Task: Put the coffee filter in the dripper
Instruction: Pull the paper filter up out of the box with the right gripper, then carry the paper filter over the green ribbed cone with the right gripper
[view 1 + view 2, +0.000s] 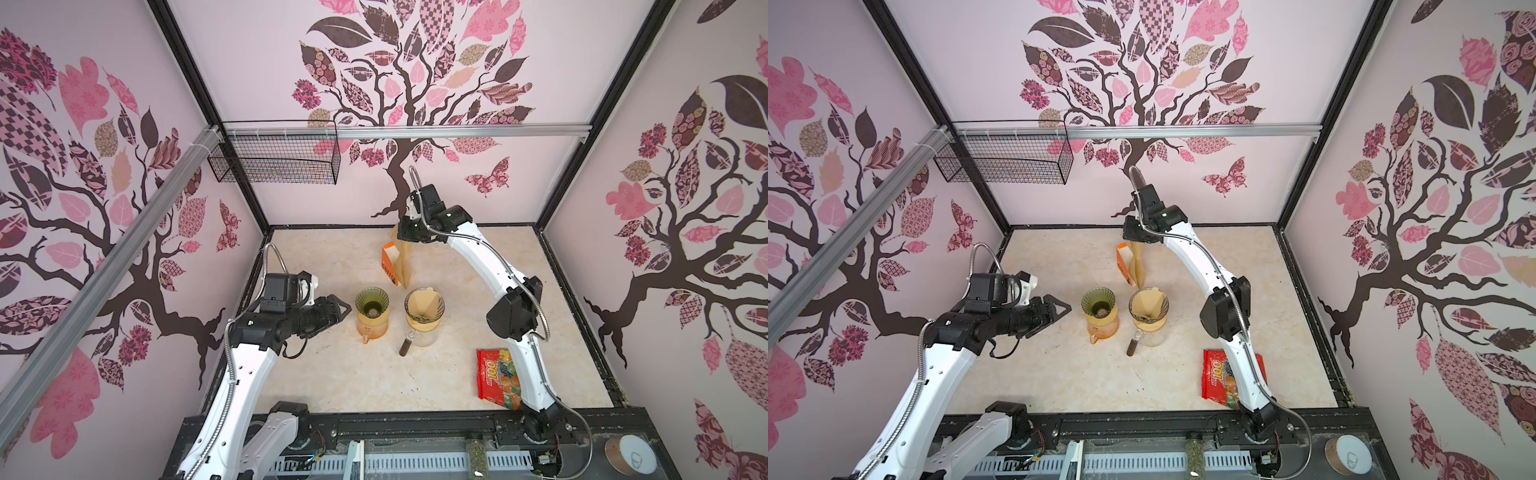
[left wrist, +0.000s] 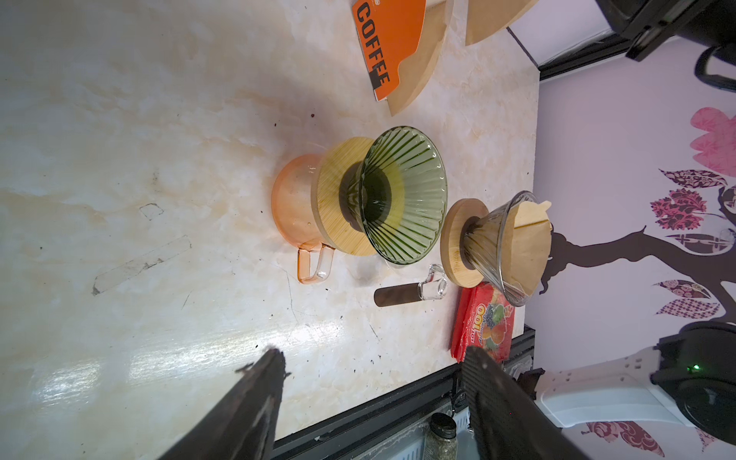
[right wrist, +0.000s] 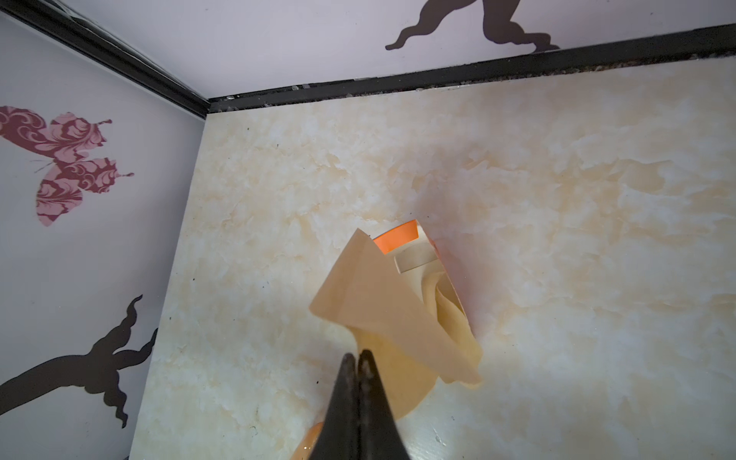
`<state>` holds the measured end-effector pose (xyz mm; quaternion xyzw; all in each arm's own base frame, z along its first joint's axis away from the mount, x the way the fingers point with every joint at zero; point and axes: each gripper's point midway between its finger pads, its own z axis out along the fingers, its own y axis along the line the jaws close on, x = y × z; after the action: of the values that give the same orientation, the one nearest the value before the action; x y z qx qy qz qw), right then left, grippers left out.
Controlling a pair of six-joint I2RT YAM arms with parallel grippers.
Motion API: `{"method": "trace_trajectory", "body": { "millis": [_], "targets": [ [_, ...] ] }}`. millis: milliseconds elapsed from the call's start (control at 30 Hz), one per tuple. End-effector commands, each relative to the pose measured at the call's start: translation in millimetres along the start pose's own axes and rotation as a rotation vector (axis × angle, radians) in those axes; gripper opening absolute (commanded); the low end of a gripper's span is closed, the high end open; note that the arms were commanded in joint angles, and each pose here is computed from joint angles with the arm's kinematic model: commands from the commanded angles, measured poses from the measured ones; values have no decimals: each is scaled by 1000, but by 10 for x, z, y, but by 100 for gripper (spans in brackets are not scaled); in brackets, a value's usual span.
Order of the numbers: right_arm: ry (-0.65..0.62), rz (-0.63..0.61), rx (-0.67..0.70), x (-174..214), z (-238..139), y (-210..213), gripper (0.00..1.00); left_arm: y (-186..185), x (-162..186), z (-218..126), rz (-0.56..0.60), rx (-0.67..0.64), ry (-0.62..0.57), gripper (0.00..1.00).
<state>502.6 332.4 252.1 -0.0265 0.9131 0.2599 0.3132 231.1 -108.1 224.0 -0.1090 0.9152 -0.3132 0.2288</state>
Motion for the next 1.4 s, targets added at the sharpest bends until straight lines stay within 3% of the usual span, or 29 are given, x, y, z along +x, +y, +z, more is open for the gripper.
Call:
{"method": "trace_trajectory", "body": {
  "millis": [0,300,867,1067,1167,1367],
  "targets": [
    [-120,-16,-105,-345,-743,400,0,81,26,24,1,-23,-3,74],
    [-62,-10,-149,-197,-1101,514,0,78,-24,-41,25,-51,-20,75],
    [36,-134,-174,470,-2059,744,0,-25,-106,-255,92,-55,-88,78],
    [84,-130,-173,728,-2178,692,0,-78,-121,-299,70,-27,-118,86],
    [108,-140,-162,818,-2208,672,0,-104,-167,-313,49,-16,-139,98],
    [174,-166,-158,1008,-2120,732,0,-95,-299,-396,-13,-29,-209,98]
  ]
}}
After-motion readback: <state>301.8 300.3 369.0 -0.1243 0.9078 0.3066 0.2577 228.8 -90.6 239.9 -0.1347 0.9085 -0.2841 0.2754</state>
